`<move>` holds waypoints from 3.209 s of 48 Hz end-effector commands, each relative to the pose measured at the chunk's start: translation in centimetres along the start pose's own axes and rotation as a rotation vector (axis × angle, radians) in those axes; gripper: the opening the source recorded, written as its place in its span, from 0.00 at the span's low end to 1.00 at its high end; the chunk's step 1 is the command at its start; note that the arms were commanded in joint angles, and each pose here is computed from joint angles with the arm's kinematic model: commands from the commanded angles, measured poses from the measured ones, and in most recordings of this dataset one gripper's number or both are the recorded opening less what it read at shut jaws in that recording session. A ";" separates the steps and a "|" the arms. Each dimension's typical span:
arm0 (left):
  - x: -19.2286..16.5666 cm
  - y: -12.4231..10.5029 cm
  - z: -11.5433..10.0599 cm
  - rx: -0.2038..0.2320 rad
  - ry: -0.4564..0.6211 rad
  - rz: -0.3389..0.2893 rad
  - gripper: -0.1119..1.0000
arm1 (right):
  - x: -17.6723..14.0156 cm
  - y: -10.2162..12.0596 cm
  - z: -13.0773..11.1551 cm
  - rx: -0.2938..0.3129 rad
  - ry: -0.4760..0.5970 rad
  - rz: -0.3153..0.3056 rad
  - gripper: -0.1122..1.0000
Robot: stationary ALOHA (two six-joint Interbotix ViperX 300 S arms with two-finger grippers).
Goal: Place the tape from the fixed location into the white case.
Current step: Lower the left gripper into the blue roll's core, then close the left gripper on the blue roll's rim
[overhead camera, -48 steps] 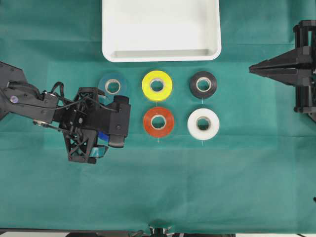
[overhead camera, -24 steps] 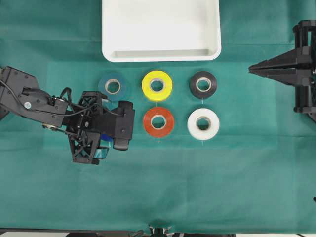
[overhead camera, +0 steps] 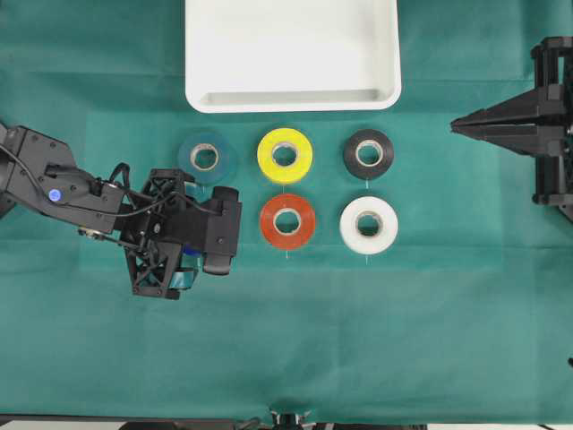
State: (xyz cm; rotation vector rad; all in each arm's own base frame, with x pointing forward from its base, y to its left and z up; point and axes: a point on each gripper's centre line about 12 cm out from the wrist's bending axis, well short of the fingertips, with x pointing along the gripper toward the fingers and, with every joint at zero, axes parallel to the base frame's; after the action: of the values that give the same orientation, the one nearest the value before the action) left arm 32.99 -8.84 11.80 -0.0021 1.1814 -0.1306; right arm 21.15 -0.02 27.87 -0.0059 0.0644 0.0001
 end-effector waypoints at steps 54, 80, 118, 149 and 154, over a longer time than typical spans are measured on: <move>-0.4 0.1 0.7 -0.006 -0.034 -0.003 0.32 | 0.3 0.0 0.7 -0.003 -0.011 0.000 0.10; -0.6 0.0 1.0 -0.003 -0.040 -0.005 0.32 | 0.3 0.0 0.7 -0.003 -0.009 0.000 0.10; -6.9 -0.7 3.3 0.005 -0.042 -0.008 0.32 | 0.3 0.0 0.7 -0.003 -0.006 0.000 0.10; -18.0 -1.6 6.2 0.025 -0.110 -0.020 0.32 | 0.4 0.0 1.1 -0.003 0.000 0.000 0.10; -19.3 -1.7 6.6 0.028 -0.105 -0.016 0.32 | 0.3 0.0 1.0 -0.003 0.002 -0.002 0.10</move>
State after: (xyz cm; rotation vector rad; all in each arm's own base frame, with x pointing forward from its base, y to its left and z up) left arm 31.82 -8.96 29.66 0.0058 1.1246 -0.1526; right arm 21.28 -0.02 27.66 -0.0074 0.0966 0.0000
